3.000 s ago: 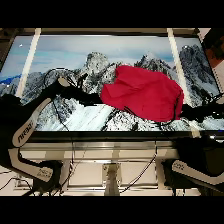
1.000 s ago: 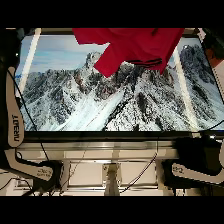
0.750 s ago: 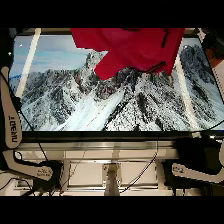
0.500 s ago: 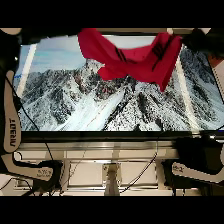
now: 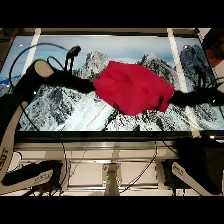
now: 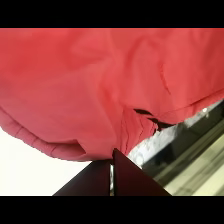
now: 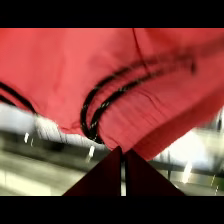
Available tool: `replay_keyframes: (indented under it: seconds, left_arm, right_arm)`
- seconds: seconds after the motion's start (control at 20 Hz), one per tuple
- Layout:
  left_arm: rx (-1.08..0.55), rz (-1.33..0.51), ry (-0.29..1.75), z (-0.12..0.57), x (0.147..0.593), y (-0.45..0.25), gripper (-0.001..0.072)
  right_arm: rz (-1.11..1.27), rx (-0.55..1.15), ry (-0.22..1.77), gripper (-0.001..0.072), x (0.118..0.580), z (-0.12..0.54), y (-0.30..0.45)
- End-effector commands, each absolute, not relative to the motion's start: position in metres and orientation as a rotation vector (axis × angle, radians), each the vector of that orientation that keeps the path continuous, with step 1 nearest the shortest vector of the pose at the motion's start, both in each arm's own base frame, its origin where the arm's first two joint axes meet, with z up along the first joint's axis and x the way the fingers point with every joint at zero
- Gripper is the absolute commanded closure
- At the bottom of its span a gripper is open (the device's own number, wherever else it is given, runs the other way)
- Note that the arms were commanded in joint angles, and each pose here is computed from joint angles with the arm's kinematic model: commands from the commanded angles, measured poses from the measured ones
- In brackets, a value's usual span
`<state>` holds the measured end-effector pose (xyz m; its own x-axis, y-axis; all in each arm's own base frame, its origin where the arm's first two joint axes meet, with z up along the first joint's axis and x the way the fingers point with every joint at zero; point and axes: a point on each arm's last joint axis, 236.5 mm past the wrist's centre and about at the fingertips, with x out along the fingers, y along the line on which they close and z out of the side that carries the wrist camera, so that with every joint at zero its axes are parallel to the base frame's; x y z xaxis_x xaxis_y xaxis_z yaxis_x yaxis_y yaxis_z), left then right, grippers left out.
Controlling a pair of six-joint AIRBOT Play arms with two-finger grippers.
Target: Fold the clothes and pants, and hang the long-sleeved shirts on hangers.
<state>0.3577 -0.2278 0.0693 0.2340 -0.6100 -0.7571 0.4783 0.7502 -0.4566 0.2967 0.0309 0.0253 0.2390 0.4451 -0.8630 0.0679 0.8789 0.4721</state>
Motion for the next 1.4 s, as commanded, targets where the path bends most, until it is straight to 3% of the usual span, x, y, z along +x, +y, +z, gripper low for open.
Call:
replay_keyframes:
  seconds: [0.0,0.15,0.3,0.5,0.55,0.6,0.65,0.85,0.95,1.0,1.05,1.15,1.2,1.25,1.35]
  left_arm:
    - [-0.12,-0.714,1.238,0.021,0.301,-0.21,0.0705]
    - [-0.122,-0.698,1.309,-0.009,0.28,-0.205,0.0705]
    - [0.006,-0.605,1.347,-0.041,0.276,-0.173,0.0705]
    - [0.036,-0.538,1.368,-0.054,0.276,-0.158,0.0699]
    - [-0.006,-0.549,1.358,-0.051,0.277,-0.165,0.0615]
    - [-0.066,-0.565,1.349,-0.045,0.278,-0.176,0.0355]
    - [-0.123,-0.583,1.345,-0.04,0.277,-0.186,0.021]
    - [-0.218,-0.623,1.24,0.003,0.295,-0.206,0.0208]
    - [-0.251,-0.574,1.032,0.042,0.343,-0.205,0.025]
    - [-0.303,-0.526,0.948,0.059,0.37,-0.201,0.0296]
    - [-0.354,-0.5,0.911,0.069,0.391,-0.198,0.0296]
    - [-0.486,-0.502,0.927,0.071,0.424,-0.204,0.0293]
    - [-0.544,-0.524,0.92,0.071,0.442,-0.21,0.0263]
    - [-0.588,-0.554,0.904,0.07,0.459,-0.216,0.0171]
    - [-0.75,-0.569,0.878,0.064,0.498,-0.224,0.0152]
  right_arm:
    - [0.234,0.48,1.494,0.0701,0.231,-0.033,0.037]
    - [0.102,0.408,1.576,0.0701,0.211,-0.055,0.01]
    - [-0.017,0.292,1.608,0.0701,0.202,-0.063,-0.023]
    - [-0.075,0.292,1.49,0.0668,0.23,-0.064,-0.035]
    - [-0.089,0.303,1.464,0.0503,0.236,-0.062,-0.036]
    - [-0.101,0.309,1.455,0.028,0.24,-0.056,-0.038]
    - [-0.103,0.292,1.46,0.0221,0.242,-0.046,-0.042]
    - [-0.182,0.191,1.346,0.0221,0.275,0.017,-0.075]
    - [-0.249,0.233,1.189,0.023,0.314,0.041,-0.088]
    - [-0.256,0.268,1.173,0.0232,0.328,0.039,-0.089]
    - [-0.241,0.302,1.196,0.0232,0.337,0.028,-0.085]
    - [-0.166,0.435,1.276,0.0232,0.357,-0.005,-0.067]
    - [-0.098,0.521,1.302,0.0232,0.368,-0.018,-0.056]
    - [-0.021,0.644,1.309,0.0232,0.382,-0.025,-0.044]
    - [0.13,0.897,1.252,0.0231,0.411,-0.02,-0.031]
